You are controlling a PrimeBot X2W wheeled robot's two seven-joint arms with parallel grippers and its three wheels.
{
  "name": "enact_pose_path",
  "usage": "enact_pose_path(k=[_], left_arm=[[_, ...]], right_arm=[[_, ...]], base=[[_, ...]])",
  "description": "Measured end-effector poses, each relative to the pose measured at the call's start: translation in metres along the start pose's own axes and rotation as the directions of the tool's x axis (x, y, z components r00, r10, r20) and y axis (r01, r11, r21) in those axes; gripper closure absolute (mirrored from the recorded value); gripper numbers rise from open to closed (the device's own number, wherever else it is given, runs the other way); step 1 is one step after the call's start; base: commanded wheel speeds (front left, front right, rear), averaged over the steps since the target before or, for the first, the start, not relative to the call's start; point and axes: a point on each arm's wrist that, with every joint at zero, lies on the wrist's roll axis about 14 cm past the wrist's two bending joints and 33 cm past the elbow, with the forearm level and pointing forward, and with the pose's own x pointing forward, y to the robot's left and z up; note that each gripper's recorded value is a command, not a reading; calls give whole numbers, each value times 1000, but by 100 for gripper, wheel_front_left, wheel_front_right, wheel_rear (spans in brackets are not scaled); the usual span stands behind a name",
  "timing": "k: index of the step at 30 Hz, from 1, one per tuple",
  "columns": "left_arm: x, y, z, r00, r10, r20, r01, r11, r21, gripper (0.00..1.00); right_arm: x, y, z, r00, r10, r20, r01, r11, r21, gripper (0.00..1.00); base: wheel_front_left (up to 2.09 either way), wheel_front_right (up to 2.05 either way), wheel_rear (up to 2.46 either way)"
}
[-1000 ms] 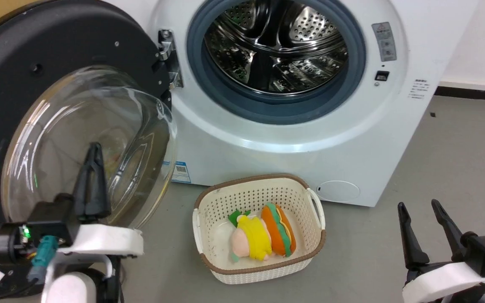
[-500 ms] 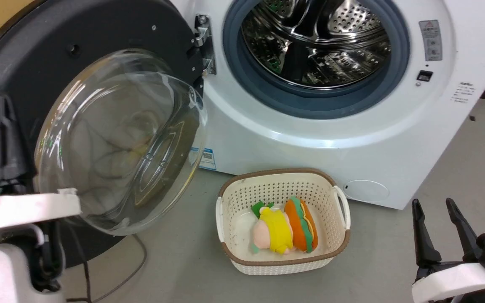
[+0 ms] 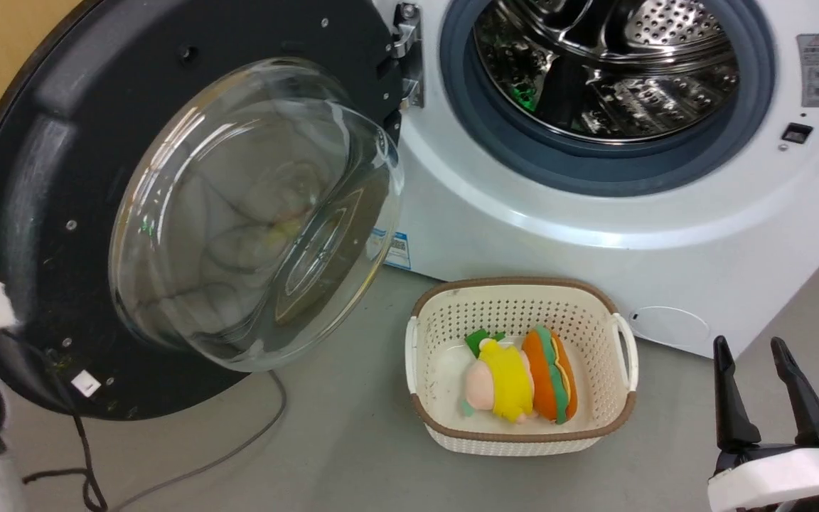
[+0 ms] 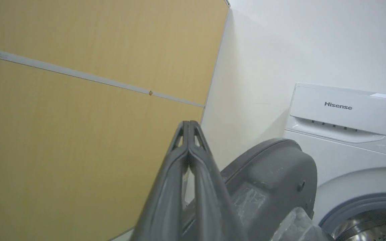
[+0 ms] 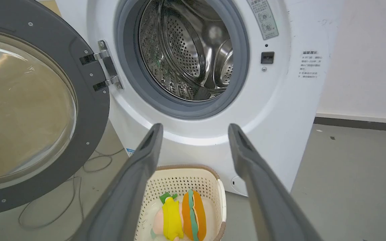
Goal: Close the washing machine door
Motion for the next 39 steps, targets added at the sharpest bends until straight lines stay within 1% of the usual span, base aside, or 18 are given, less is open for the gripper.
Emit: enact_pose_path(k=[3,6,9,12,16,20,26,30,32,34,39], left_arm=[[5,20,-3,998,50,-28,-51,998,-31,100],[8,38,-18,990,92,-110,-102,991,-83,100],[11,58,-27,974,141,-179,-162,980,-112,100],[9,76,-45,941,180,-286,-228,963,-144,100],[2,91,-68,890,198,-412,-292,940,-179,100],[-9,93,-91,828,169,-535,-317,928,-197,100],[-26,91,-116,737,102,-668,-351,902,-250,100],[-35,82,-125,682,30,-731,-354,888,-293,100],[-43,75,-128,650,-9,-760,-337,893,-299,100],[-51,71,-128,629,-41,-776,-321,896,-307,100],[-69,53,-123,587,-149,-796,-289,879,-378,100]], right_arm=[[3,2,-4,1000,8,-5,-8,1000,8,0],[6,5,-10,1000,15,-14,-14,1000,22,0],[9,5,-14,1000,15,-22,-15,999,32,0],[11,4,-18,1000,11,-28,-10,999,42,0],[12,3,-26,999,11,-41,-9,999,48,0],[15,4,-31,999,13,-50,-10,998,62,0],[20,5,-37,998,15,-53,-11,997,79,0],[23,4,-41,998,12,-57,-7,996,89,0],[24,4,-43,998,11,-58,-6,996,92,0],[25,4,-45,998,11,-59,-5,995,95,0],[29,6,-47,999,13,-53,-7,994,111,0]], base=[[0,0,0],[0,0,0],[0,0,0],[0,0,0],[0,0,0],[0,0,0],[0,0,0],[0,0,0],[0,0,0],[0,0,0],[0,0,0]])
